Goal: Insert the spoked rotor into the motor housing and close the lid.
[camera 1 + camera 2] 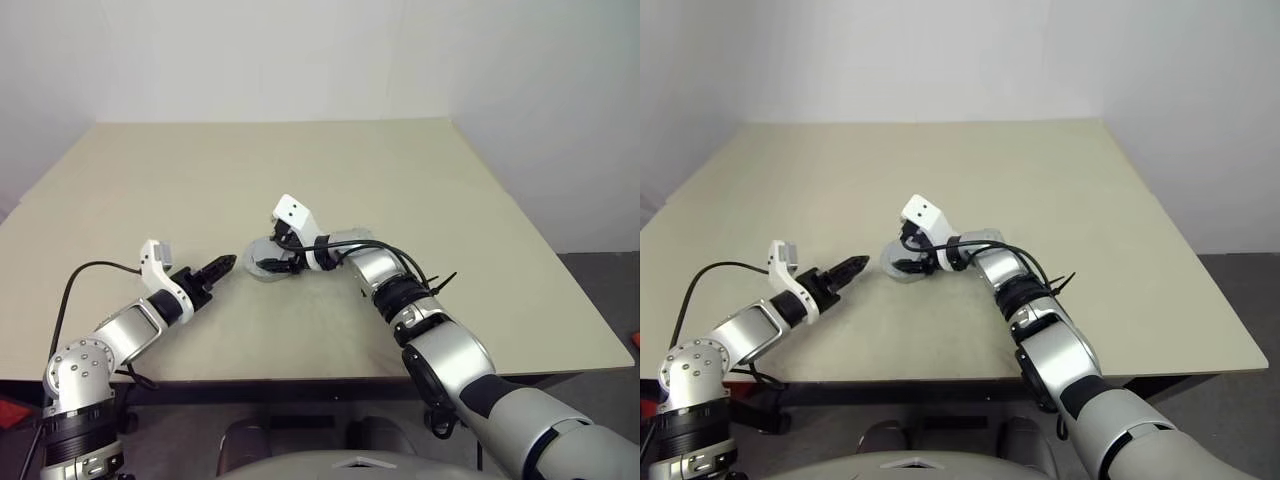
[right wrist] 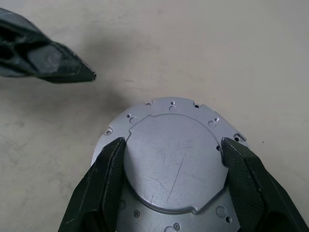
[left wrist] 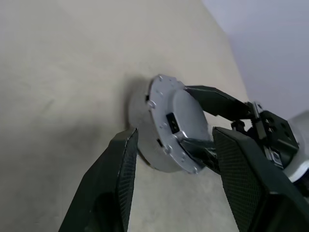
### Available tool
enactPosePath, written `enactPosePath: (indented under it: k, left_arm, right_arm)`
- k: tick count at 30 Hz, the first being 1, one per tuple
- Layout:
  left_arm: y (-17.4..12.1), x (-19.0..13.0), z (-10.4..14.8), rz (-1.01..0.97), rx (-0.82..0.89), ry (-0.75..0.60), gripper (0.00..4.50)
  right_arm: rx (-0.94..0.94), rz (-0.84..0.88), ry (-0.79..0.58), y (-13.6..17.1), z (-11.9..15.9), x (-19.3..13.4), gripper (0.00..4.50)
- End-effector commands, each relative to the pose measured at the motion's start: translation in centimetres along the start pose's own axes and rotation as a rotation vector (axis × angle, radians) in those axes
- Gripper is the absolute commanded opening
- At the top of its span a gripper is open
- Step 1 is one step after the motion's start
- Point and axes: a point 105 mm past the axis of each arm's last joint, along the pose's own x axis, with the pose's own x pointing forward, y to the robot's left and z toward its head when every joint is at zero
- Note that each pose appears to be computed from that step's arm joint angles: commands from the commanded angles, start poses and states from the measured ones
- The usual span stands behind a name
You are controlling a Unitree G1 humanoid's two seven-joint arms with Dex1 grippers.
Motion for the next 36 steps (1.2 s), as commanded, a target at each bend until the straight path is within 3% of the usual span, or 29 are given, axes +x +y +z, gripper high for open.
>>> enactPosePath:
  k: [1,21,30,33,36]
  left_arm:
    - [-1.5,0.0,0.1,-0.049,0.023,-0.014,2.59]
    - [-1.7,0.0,0.4,-0.055,0.009,-0.034,2.59]
    - [-3.7,4.6,1.0,-0.122,-0.146,-0.067,2.59]
    - [-5.0,6.3,1.0,-0.159,-0.168,-0.051,2.0]
    - [-5.1,7.3,1.0,-0.161,-0.187,-0.036,1.02]
  right_arm:
    - [0.132,-0.082,0.182,-0.6,-5.6,-0.5,3.06]
    - [0.033,-0.054,0.24,-0.5,-6.0,-0.8,3.06]
    - [0.024,-0.068,0.243,-0.8,-6.0,-0.9,3.06]
    - [0.019,-0.073,0.237,-0.8,-5.9,-0.9,3.06]
    - [0.02,-0.079,0.231,-0.9,-5.9,-0.9,3.06]
